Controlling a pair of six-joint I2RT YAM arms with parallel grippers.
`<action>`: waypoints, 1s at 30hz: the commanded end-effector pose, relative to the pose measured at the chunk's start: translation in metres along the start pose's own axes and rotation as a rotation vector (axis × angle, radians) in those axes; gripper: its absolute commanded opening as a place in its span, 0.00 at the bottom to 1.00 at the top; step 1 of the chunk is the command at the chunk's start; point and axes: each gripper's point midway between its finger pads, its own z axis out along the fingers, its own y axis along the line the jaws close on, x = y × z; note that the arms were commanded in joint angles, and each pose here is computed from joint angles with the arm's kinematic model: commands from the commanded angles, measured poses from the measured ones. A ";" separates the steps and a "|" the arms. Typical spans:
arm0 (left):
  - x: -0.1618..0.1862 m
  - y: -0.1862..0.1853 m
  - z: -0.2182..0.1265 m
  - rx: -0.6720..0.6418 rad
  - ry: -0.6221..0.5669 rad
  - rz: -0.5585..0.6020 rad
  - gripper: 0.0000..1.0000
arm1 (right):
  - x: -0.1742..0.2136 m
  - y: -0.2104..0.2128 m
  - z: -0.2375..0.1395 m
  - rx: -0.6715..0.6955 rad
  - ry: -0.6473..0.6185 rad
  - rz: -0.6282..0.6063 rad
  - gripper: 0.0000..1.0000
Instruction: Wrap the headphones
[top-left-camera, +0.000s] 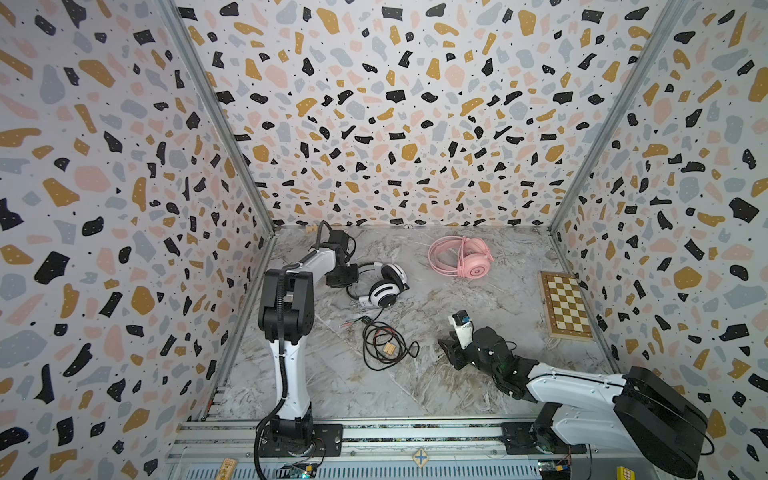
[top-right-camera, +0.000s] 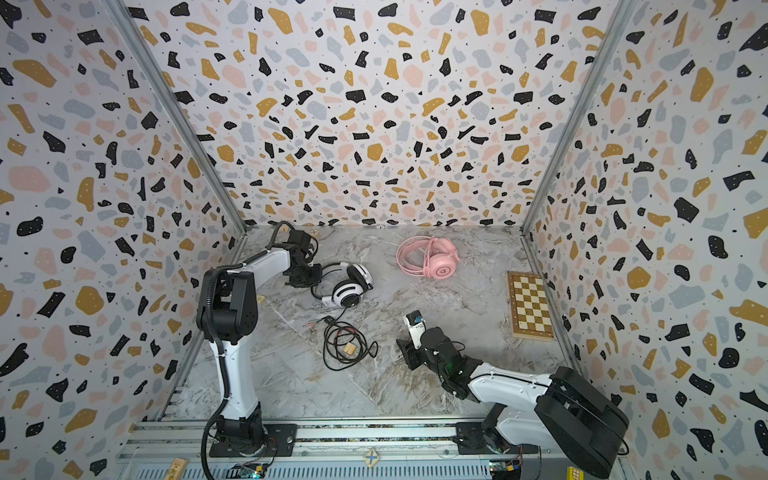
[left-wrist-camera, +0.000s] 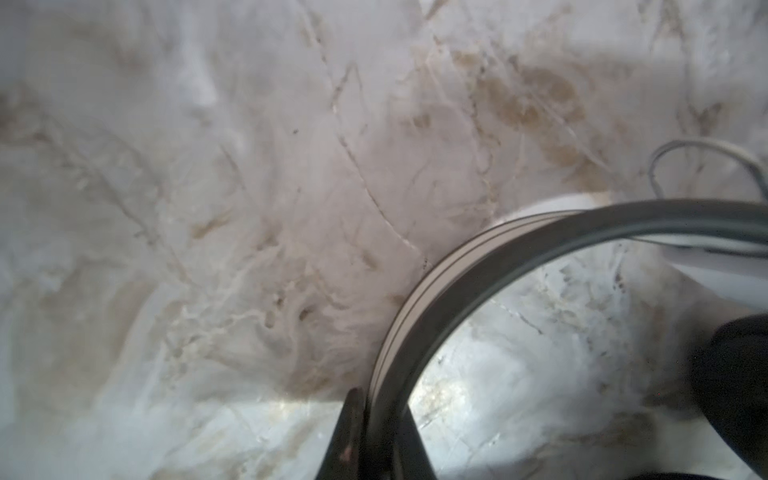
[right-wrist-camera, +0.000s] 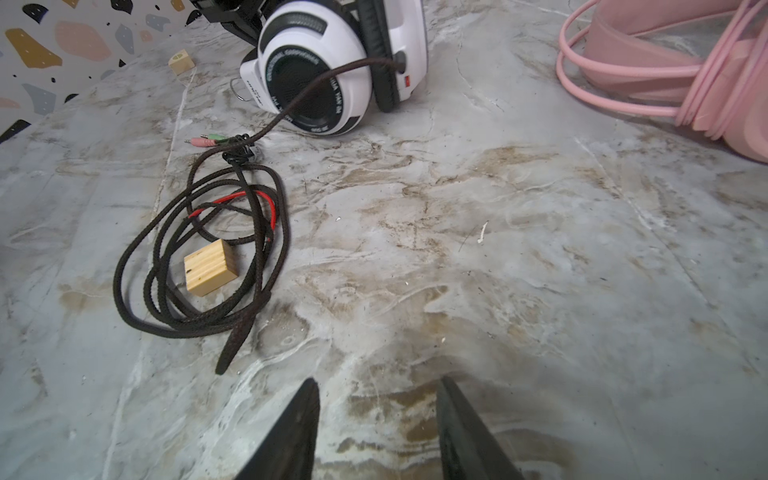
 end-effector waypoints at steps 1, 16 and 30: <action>-0.014 -0.007 -0.014 0.026 -0.081 0.005 0.00 | -0.019 0.002 -0.002 0.007 -0.044 -0.006 0.48; -0.023 -0.024 -0.105 0.184 -0.395 -0.054 0.00 | -0.019 0.002 -0.002 0.009 -0.044 -0.008 0.48; 0.009 -0.031 -0.196 0.309 -0.640 -0.121 0.00 | -0.131 0.059 0.004 -0.379 -0.126 0.149 0.99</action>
